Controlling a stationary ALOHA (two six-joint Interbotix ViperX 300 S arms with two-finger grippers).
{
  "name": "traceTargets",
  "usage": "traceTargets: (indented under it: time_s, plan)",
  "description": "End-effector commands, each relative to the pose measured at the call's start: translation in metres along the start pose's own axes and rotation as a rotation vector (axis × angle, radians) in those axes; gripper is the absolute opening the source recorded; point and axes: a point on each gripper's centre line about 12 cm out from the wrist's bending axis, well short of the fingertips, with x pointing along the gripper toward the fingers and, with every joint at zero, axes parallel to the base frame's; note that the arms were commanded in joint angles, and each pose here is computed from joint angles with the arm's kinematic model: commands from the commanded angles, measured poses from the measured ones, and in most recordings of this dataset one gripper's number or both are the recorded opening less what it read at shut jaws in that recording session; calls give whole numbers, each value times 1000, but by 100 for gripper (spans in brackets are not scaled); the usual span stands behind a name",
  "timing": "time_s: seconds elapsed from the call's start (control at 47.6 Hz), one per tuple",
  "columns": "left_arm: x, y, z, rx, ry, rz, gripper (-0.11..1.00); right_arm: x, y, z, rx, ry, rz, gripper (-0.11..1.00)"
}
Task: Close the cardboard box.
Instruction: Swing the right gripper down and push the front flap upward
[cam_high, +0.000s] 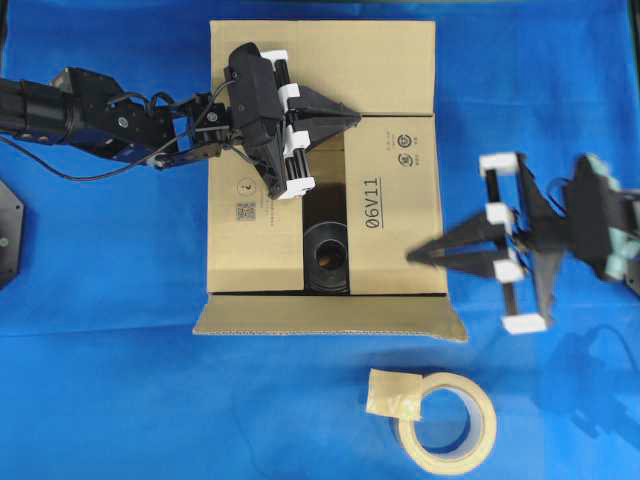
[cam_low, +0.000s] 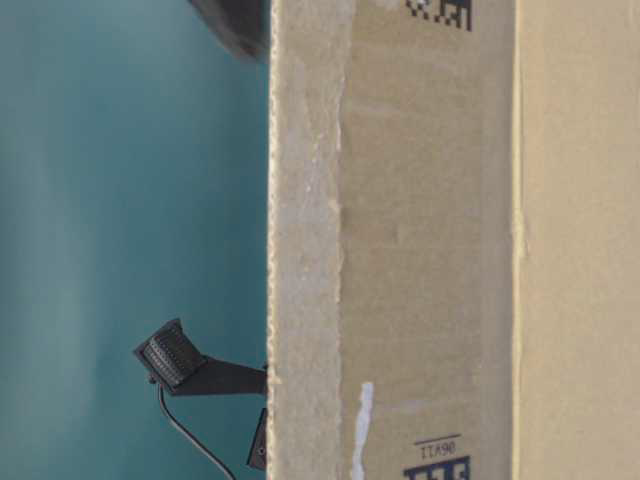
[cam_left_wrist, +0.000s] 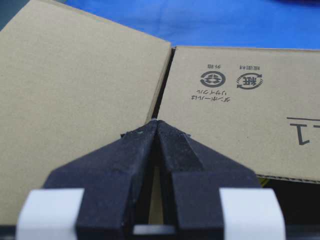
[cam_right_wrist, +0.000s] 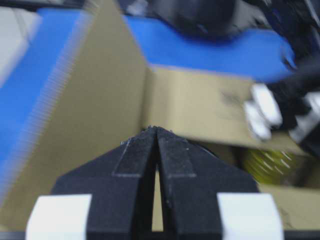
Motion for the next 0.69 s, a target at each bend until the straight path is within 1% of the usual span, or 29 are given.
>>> traceTargets:
  time_s: [0.0,0.126,0.189,0.252,0.378,0.504,0.588,0.672]
  plan:
    - [-1,2,7,0,-17,3,0,-3,21,14,-15,-47,71,0]
    - [-1,2,5,-1,-14,4,0,-4,49,9,-55,-42,173,0]
    - [-1,3,6,-2,-15,5,0,-2,60,5,-73,-32,208,0]
    - [-1,2,6,0,-15,3,0,2,65,-1,-83,-14,224,0]
    - [-1,2,6,0,-17,3,0,11,67,-15,-88,31,222,0]
    - [-1,2,6,-3,-15,4,0,15,65,-18,-92,44,213,0]
    - [-1,2,6,-2,-17,3,0,14,57,-17,-87,43,190,0]
    - [-1,2,7,-2,-18,3,0,14,46,-16,-77,45,153,0]
